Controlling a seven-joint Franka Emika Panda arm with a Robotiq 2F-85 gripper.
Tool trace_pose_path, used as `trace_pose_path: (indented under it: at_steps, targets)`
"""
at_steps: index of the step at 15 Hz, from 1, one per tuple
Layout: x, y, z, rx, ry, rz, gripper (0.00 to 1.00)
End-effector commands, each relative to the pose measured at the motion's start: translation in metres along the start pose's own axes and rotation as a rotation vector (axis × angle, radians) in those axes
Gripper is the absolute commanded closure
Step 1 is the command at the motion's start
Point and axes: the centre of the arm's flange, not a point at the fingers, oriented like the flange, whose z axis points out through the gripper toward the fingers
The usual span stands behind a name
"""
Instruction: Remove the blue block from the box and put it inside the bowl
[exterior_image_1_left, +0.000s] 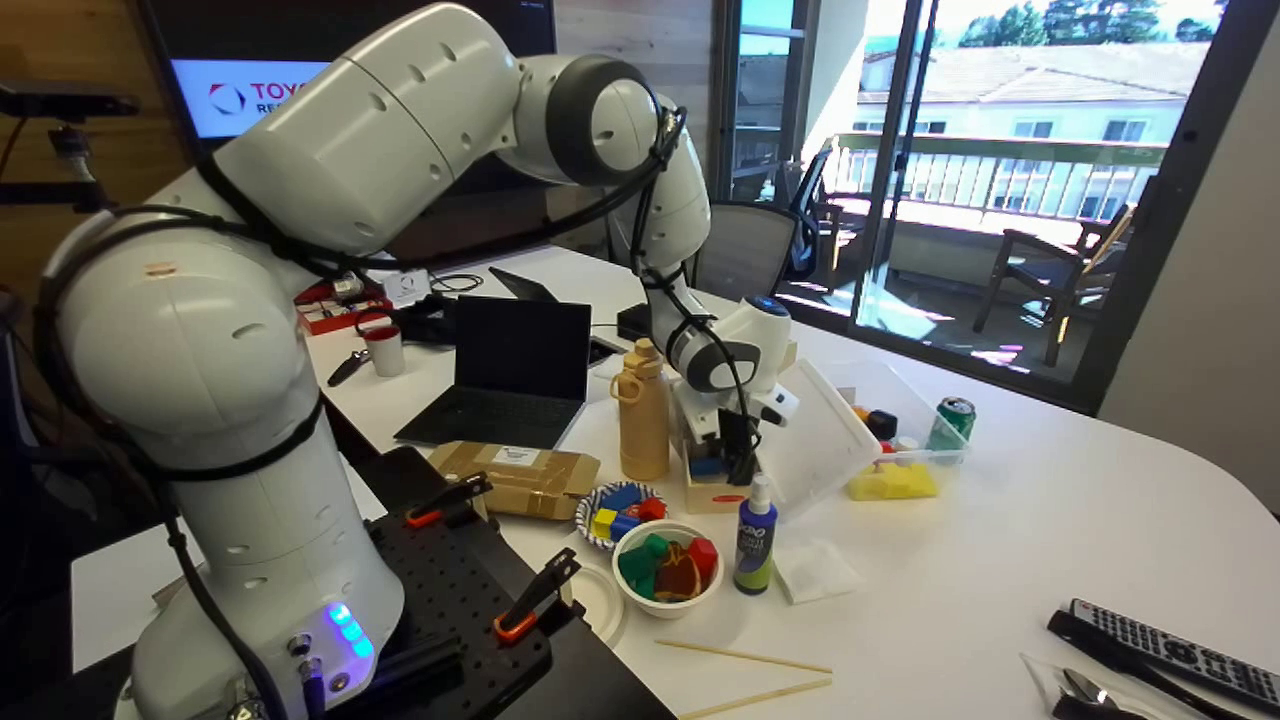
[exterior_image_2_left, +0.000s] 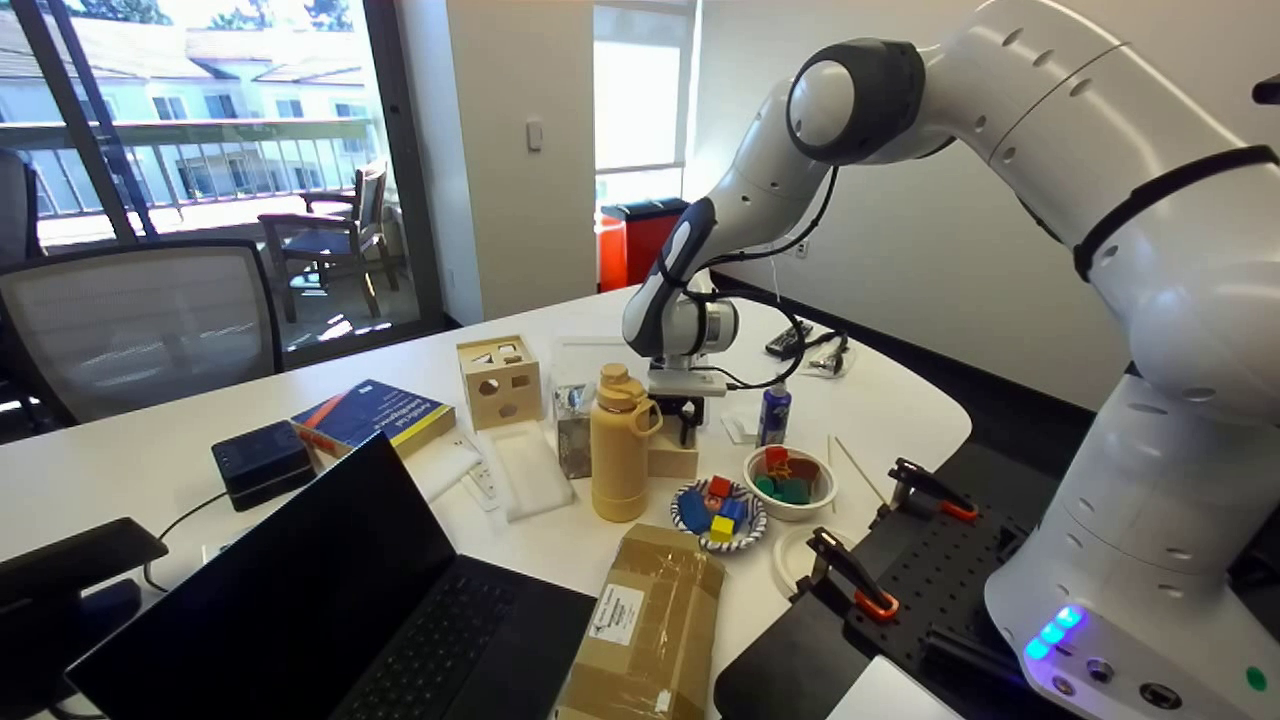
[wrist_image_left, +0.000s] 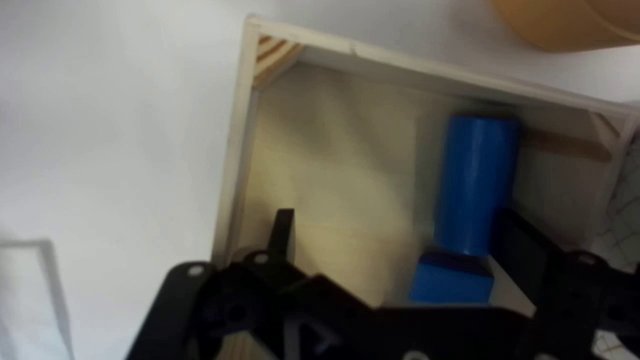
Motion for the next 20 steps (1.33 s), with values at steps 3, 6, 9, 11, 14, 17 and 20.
trace_pose_path:
  at_steps: [3,6,9,11,14,17,20]
  targets:
    - [-0.029,0.018,0.015,0.038,0.079,0.051,0.0]
    - [-0.033,0.018,0.018,0.042,0.1,0.053,0.03]
    - [-0.035,0.02,0.017,0.042,0.109,0.058,0.3]
    - [-0.037,0.024,0.016,0.041,0.111,0.063,0.44]
    - [-0.038,0.03,0.017,0.044,0.104,0.076,0.67]
    - [-0.038,0.035,0.013,0.06,0.109,0.088,0.37]
    - [-0.039,0.024,0.0,0.094,0.125,0.081,0.23]
